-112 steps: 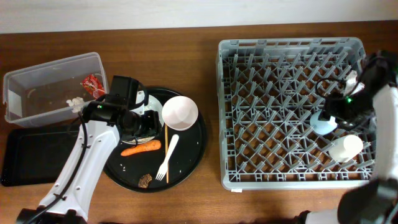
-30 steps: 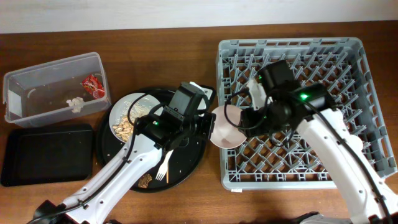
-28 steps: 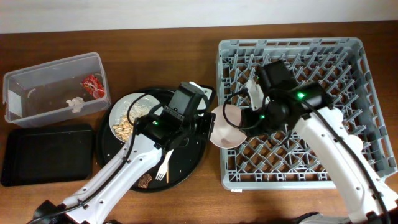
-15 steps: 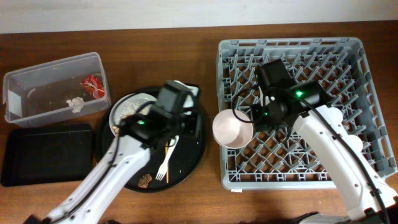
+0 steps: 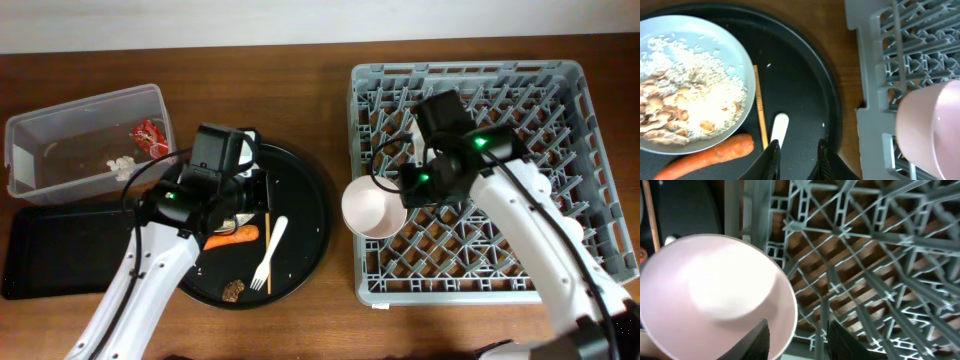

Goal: Sort waste into correct bins and load items into the dishwasher rack
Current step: 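Lower the pink bowl into the rack's upper area with the right gripper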

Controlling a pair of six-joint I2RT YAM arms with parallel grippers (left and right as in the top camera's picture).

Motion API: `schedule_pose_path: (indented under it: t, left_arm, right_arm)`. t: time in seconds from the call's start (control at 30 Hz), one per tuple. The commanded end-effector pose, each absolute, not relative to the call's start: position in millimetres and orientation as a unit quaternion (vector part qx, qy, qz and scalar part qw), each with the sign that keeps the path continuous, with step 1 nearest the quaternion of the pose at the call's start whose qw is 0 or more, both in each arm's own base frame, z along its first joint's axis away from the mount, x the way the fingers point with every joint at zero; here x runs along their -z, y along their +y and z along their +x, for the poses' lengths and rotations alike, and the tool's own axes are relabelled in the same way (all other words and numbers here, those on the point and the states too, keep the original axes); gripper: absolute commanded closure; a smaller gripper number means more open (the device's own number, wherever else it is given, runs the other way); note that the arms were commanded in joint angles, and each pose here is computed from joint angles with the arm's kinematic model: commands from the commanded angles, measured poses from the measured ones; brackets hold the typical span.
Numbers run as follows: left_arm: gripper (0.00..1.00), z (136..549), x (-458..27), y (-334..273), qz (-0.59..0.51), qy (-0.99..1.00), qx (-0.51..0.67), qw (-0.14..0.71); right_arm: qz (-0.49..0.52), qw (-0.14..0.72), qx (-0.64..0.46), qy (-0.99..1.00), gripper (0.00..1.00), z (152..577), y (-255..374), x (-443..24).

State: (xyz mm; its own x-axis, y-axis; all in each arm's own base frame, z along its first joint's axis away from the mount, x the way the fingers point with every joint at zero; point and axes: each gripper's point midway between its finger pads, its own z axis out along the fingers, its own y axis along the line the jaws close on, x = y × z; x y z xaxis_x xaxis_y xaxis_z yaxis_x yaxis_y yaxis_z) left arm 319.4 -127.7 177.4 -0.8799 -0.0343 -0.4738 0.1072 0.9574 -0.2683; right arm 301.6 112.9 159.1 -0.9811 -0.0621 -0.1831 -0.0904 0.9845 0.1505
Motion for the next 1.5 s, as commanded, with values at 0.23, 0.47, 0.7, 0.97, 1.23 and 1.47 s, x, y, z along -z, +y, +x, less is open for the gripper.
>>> schedule_pose_path:
  t: [0.23, 0.47, 0.7, 0.97, 1.23, 1.47]
  left_arm:
    - [0.75, 321, -181, -118, 0.011, 0.959, 0.138, 0.248]
    - [0.75, 318, -180, -117, 0.010, 0.961, 0.136, 0.242]
    - [0.75, 318, -180, -117, 0.010, 0.961, 0.136, 0.242]
    - [0.75, 318, -180, -118, 0.011, 0.961, 0.137, 0.242]
    - [0.75, 317, -180, -120, 0.013, 0.960, 0.145, 0.239]
    - [0.75, 317, -180, -120, 0.013, 0.960, 0.145, 0.239]
  right_arm:
    - [-0.030, -0.002, -0.089, 0.996, 0.90, 300, 124, -109]
    - [-0.003, 0.086, -0.027, 0.996, 0.96, 329, 86, -155]
    - [0.109, 0.286, 0.311, 0.900, 0.96, 374, -49, -277]
    - [0.238, 0.294, 0.503, 0.777, 0.96, 376, -132, -286]
    - [0.210, 0.201, 0.521, 0.803, 0.96, 401, -152, -203]
    - [0.137, 0.176, 0.474, 0.852, 0.88, 422, -97, -146]
